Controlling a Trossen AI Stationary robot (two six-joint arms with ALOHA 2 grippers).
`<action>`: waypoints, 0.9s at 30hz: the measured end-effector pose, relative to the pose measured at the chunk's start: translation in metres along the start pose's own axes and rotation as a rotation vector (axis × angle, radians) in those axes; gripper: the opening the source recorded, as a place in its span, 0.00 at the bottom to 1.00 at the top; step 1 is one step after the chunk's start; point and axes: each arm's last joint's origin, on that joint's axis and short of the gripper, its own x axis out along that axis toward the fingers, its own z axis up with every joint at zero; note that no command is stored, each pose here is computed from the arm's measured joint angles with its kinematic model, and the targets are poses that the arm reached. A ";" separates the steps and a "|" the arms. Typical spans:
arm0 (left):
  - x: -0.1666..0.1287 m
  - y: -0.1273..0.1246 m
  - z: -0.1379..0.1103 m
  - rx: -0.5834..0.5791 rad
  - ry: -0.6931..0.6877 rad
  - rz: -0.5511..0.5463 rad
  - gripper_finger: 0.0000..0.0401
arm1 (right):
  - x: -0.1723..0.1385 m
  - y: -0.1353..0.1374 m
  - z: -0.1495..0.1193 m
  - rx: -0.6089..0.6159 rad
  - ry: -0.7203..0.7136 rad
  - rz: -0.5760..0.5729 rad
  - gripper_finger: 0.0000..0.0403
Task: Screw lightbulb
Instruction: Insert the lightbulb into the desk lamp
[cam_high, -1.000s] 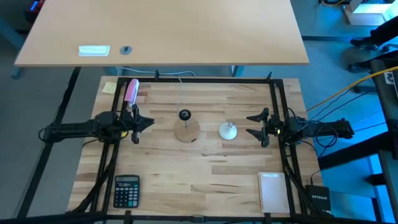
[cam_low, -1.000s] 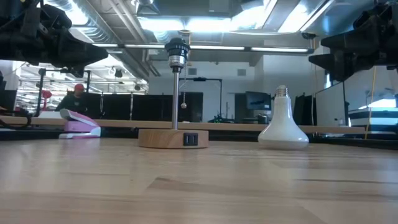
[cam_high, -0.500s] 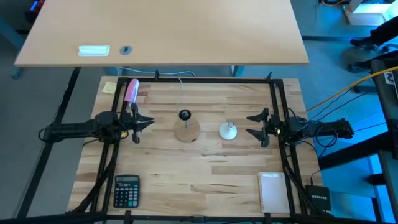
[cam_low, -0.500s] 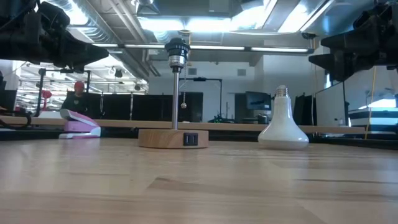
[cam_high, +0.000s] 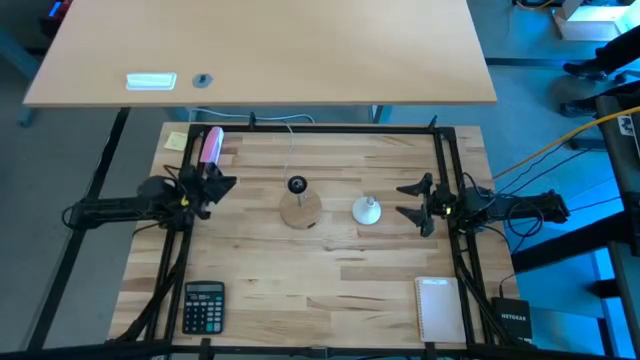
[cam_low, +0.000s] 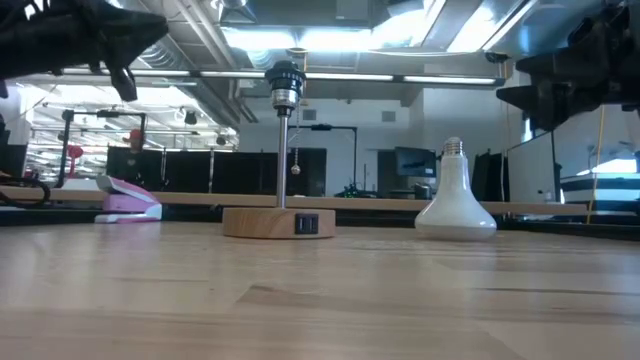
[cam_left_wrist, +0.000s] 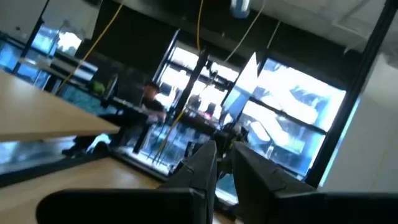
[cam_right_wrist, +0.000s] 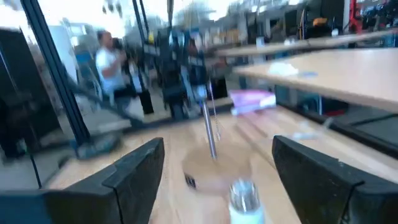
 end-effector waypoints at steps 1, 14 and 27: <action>0.000 0.000 0.001 0.000 -0.009 -0.004 0.11 | 0.000 0.000 0.003 0.027 -0.028 0.001 0.75; 0.034 -0.032 0.039 0.153 0.040 -0.113 0.11 | -0.002 0.001 0.018 0.090 -0.167 -0.037 0.75; 0.164 -0.120 0.066 0.457 0.273 -0.283 0.11 | -0.002 0.001 0.019 0.278 -0.175 -0.017 0.75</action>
